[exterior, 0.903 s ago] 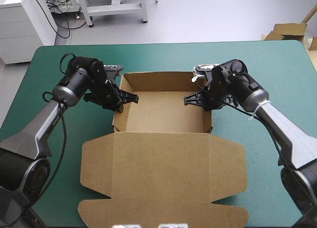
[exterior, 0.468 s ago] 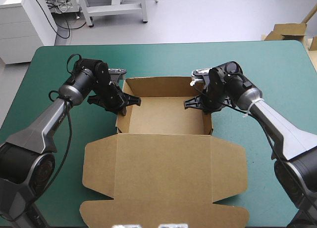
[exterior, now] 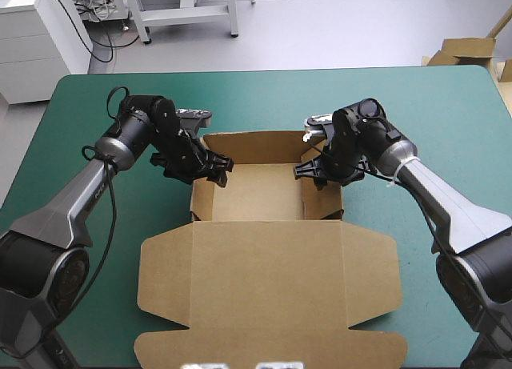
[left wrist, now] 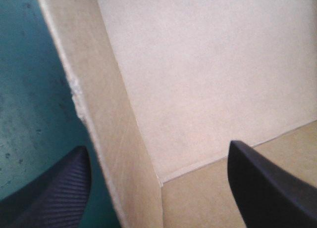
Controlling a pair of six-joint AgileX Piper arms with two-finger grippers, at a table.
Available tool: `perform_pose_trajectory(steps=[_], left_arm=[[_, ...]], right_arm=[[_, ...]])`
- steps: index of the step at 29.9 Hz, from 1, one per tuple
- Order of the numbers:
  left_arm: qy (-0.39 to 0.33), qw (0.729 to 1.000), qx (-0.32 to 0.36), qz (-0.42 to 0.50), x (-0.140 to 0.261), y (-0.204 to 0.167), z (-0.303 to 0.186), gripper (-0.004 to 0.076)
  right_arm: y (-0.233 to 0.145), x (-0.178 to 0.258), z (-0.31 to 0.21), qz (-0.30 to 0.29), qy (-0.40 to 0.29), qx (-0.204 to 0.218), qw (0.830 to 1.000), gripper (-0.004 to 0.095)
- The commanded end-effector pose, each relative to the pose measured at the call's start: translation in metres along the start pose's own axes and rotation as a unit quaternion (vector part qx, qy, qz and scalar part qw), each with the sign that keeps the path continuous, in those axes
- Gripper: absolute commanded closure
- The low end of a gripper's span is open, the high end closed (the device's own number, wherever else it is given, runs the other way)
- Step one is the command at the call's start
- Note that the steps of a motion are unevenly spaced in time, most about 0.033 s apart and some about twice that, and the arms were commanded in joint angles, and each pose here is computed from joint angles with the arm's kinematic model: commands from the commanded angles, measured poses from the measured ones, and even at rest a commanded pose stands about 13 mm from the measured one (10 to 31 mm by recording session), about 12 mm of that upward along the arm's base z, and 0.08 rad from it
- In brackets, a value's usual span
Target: Fold the box
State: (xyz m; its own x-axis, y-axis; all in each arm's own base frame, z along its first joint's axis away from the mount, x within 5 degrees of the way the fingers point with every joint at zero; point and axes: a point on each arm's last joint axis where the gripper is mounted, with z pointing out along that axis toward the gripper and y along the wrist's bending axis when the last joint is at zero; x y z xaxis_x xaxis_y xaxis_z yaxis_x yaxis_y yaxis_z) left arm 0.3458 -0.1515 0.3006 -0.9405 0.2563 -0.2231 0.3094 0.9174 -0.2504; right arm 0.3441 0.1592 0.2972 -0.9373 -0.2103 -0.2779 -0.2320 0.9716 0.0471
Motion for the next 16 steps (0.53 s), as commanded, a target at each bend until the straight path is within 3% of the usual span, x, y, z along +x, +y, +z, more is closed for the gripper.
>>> perform_pose_trajectory(steps=[1, 10, 13, 16], left_arm=[[-0.044, 0.999, 0.009, 0.018, 0.000, -0.012, -0.034, 0.0166], [-0.113, 0.993, -0.018, 0.044, -0.006, -0.018, -0.080, 0.0179], [-0.149, 0.987, -0.022, 0.053, -0.002, -0.022, -0.105, 0.0228], [-0.179, 0.981, -0.041, 0.060, 0.008, -0.023, -0.129, 0.0351]], right_arm=[[0.001, -0.010, -0.042, 0.003, -0.072, -0.008, 0.997, 0.0384], [0.000, -0.017, -0.086, 0.005, -0.143, -0.011, 0.990, 0.0384], [-0.001, -0.014, -0.096, 0.021, -0.154, -0.017, 0.988, 0.0384], [-0.004, -0.011, -0.103, 0.025, -0.165, -0.009, 0.986, 0.0384]])
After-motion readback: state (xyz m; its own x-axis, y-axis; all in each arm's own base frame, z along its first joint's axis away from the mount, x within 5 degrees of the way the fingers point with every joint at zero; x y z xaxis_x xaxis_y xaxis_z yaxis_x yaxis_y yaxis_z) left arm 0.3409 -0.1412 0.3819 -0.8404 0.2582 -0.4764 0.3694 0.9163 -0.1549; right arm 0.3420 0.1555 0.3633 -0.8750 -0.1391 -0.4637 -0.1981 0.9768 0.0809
